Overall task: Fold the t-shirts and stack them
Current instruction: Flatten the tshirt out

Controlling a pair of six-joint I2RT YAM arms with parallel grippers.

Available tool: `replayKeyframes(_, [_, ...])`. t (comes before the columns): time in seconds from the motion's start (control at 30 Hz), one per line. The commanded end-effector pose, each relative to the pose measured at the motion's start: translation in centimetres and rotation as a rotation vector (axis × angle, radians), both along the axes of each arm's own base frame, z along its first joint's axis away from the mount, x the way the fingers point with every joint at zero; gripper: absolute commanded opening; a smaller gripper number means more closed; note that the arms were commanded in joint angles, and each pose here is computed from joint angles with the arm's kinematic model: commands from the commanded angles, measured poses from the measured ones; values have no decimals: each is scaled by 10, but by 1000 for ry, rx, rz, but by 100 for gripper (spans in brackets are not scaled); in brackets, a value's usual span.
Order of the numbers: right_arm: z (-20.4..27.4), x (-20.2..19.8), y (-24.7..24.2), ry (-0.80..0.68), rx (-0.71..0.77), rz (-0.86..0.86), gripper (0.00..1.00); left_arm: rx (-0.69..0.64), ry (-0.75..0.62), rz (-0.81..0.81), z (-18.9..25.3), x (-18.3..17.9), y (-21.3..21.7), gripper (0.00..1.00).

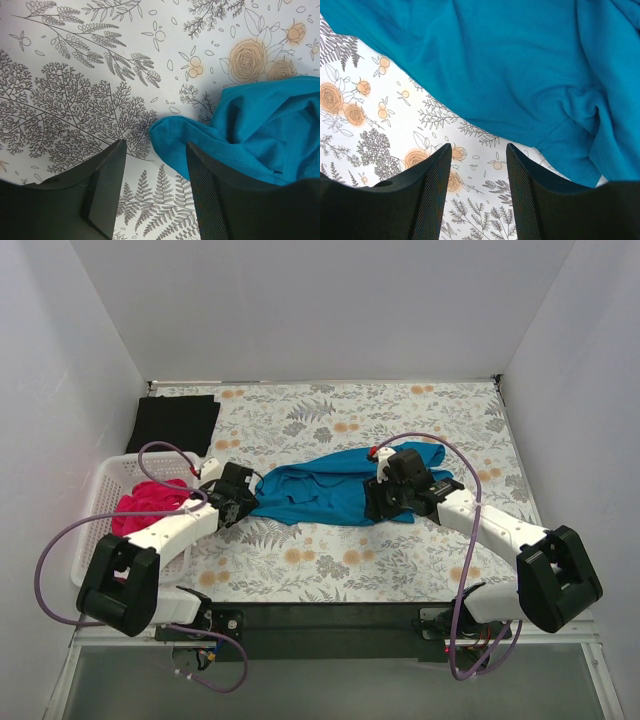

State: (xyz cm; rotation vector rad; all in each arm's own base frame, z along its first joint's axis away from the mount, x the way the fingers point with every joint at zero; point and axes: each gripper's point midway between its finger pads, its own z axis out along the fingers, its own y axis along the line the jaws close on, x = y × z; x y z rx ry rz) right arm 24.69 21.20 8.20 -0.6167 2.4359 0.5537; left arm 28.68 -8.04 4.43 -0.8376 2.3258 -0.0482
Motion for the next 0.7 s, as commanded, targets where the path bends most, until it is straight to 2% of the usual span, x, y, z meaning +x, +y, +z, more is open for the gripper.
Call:
replayKeyframes(0.0, [7,6,-2,-51,4,-8,54,-17,-38,-11,5,14,-6,50])
replayKeyframes(0.1, [6,8,-5,-56,-11,-23,54,-20,-34,-20,3,19,-9,48])
replayKeyframes(0.23, [6,13,-13,-78,-39,-60,54,-19,-15,-34,-3,21,-13,40])
replayKeyframes(0.27, [5,14,-14,-80,-43,-66,54,-21,-12,-34,-3,21,-13,34])
replayKeyframes(0.33, [7,17,-19,-90,-50,-94,54,-19,-8,-35,-6,20,-13,29])
replayKeyframes(0.37, [7,17,-20,-90,-48,-99,54,-19,-8,-35,-7,20,-13,20])
replayKeyframes(0.5, [9,25,-35,-114,-75,-169,54,-20,-23,-34,-6,22,-12,0])
replayKeyframes(0.63, [14,39,-70,-121,-102,-342,56,-11,-78,-47,18,24,-9,0])
replayKeyframes(0.67, [13,40,-78,-114,-111,-370,57,-19,-129,-51,37,27,-9,0])
